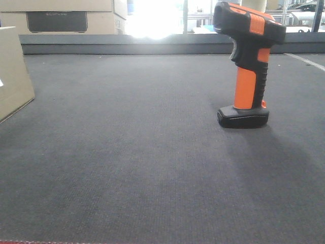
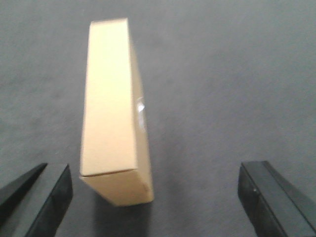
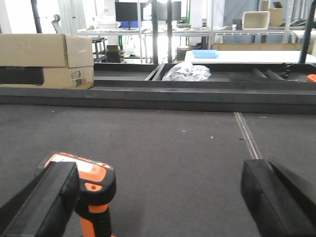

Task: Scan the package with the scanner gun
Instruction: 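Grasp the cardboard box with the left gripper and lift it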

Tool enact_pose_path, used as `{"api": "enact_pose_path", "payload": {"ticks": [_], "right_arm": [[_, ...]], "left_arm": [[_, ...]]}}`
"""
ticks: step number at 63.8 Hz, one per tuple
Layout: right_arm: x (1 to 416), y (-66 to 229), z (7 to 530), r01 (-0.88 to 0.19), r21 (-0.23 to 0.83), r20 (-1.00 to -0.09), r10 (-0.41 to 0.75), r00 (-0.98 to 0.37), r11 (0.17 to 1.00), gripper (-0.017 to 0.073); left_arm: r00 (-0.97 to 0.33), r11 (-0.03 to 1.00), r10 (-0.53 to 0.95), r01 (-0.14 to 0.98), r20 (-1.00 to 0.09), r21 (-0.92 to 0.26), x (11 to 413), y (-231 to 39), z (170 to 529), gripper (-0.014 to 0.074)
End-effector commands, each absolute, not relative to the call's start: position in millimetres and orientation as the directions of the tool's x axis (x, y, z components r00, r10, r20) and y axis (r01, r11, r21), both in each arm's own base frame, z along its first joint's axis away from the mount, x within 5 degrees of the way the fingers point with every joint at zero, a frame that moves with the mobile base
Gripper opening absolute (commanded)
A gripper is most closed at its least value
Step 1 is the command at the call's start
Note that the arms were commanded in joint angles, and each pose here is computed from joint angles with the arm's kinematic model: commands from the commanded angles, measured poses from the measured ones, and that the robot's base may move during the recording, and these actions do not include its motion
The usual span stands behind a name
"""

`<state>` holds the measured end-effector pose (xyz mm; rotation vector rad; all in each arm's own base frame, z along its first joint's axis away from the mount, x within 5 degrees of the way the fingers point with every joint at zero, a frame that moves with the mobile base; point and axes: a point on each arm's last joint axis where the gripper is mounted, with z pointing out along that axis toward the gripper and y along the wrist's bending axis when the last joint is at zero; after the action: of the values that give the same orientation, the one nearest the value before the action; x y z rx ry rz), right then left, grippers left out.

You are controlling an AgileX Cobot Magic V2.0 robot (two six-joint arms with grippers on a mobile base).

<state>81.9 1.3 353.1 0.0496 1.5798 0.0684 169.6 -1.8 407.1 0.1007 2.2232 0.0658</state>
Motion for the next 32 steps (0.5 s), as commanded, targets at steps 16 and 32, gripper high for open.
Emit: {"api": "enact_pose_path", "payload": {"ticks": [16, 32], "right_arm": [[88, 6, 352, -0.06, 0.068, -0.997, 0.066, -0.049, 0.996, 0.0568], [88, 6, 352, -0.06, 0.068, -0.997, 0.066, -0.049, 0.996, 0.0568]], "left_arm": [[-0.791, 0.991, 0.093, 0.017, -0.605, 0.13, 260, 30, 434, 0.0581], [-0.857, 0.99, 0.119, 0.063, -0.501, 0.126, 325, 37, 397, 0.0581]]}}
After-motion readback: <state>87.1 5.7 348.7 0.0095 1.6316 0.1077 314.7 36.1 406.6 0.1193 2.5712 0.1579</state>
